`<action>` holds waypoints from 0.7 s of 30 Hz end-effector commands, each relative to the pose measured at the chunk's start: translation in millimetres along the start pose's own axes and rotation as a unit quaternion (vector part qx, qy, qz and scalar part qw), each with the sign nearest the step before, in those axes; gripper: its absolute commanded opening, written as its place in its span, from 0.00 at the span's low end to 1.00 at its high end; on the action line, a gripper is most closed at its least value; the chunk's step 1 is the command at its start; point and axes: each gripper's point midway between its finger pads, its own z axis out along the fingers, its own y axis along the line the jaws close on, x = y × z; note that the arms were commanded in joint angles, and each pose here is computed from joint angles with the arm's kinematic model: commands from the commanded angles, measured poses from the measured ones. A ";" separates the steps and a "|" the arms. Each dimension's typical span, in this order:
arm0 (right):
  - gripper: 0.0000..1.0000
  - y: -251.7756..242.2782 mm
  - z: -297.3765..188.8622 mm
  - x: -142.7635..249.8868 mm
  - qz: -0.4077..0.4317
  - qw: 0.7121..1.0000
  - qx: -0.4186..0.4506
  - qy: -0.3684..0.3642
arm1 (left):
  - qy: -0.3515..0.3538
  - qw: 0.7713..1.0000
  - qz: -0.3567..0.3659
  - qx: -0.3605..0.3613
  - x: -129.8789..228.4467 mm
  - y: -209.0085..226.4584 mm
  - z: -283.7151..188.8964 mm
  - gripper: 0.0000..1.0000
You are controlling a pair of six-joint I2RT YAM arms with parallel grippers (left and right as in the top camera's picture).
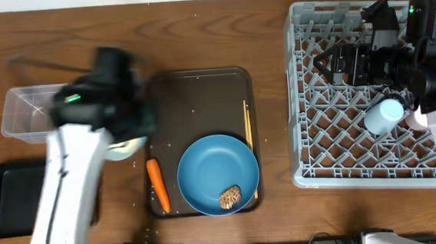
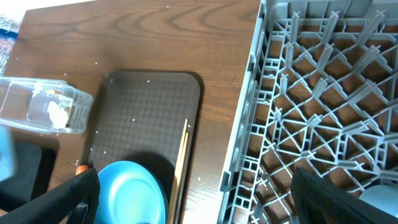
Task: Sort waste into correct bins and load items into the dishwasher rack
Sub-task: 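Tip the rice from the bowl onto the black tray with left gripper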
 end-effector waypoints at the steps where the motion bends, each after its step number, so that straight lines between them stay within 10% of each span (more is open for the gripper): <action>1: 0.91 2.5 4.1 2.0 -0.002 1.000 -0.003 0.005 | -0.010 0.998 -0.039 0.058 -1.5 23.8 -19.1 0.06; 12: 0.91 2.6 4.1 0.4 -0.003 1.000 -0.004 0.002 | -0.093 0.950 -0.185 0.235 -6.6 115.8 -28.4 0.06; 21: 0.91 2.7 4.1 0.3 -0.003 1.000 -0.004 0.002 | -0.257 0.864 -0.255 0.351 10.0 169.5 -26.7 0.06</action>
